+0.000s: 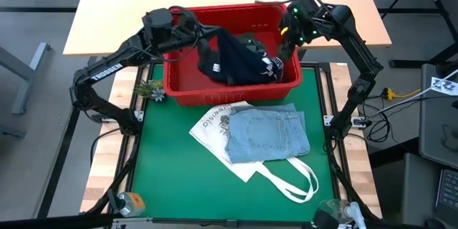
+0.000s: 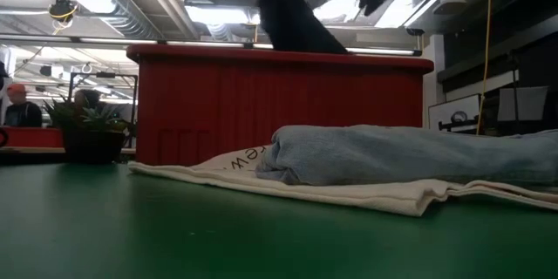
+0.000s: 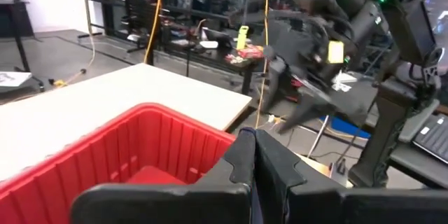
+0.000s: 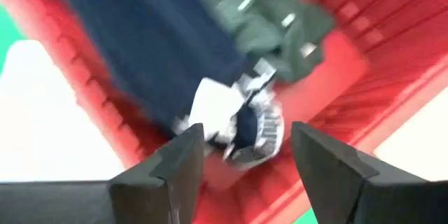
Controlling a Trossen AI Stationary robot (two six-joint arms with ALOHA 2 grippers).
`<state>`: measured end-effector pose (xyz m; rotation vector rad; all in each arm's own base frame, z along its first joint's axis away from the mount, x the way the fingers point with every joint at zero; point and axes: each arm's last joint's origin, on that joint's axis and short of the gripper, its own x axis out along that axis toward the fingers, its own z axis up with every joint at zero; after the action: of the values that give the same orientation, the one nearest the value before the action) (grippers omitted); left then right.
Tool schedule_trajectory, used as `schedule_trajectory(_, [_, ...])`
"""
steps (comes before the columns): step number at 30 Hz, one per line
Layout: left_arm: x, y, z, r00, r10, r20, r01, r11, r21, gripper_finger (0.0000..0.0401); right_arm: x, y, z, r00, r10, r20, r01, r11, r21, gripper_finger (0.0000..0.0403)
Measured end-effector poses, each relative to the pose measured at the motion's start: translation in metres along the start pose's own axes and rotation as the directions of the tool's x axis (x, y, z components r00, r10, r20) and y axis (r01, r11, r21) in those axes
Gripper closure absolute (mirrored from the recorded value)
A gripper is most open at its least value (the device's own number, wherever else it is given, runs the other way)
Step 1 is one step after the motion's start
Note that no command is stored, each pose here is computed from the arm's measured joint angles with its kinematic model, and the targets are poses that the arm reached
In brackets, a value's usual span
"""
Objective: Fold laundry
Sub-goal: Fold the dark blue boxer
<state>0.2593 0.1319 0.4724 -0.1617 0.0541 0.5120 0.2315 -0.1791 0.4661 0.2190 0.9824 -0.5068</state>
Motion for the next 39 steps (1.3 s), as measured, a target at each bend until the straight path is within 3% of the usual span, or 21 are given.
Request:
schedule_trajectory(8, [-0.004,0.004,-0.003,0.999,0.02,-0.044,-0.019,0.999,0.026,0.0401,0.012,0.006,-0.001,0.987,0.159,-0.03,-0.159,0.987,0.005,0.0202])
schedule_trajectory(19, [-0.004,0.005,-0.007,0.995,0.03,-0.093,-0.027,0.999,0.035,0.0401,0.087,0.013,-0.029,0.898,0.3,-0.321,-0.293,0.953,0.072,0.021])
schedule_trajectory(25, [-0.004,0.005,-0.008,0.995,0.034,-0.095,-0.027,0.997,0.074,0.0401,0.113,0.014,-0.044,0.856,0.318,-0.408,-0.3,0.948,0.109,0.021])
schedule_trajectory(29, [-0.004,0.005,-0.008,0.994,0.051,-0.092,-0.044,0.996,0.076,0.0401,0.123,0.014,-0.045,0.866,0.321,-0.383,-0.306,0.947,0.103,0.021])
schedule_trajectory(39, [-0.006,0.01,-0.006,0.994,0.071,-0.085,-0.064,0.994,0.084,0.0401,0.138,0.013,-0.027,0.915,0.366,-0.169,-0.347,0.928,0.133,0.021])
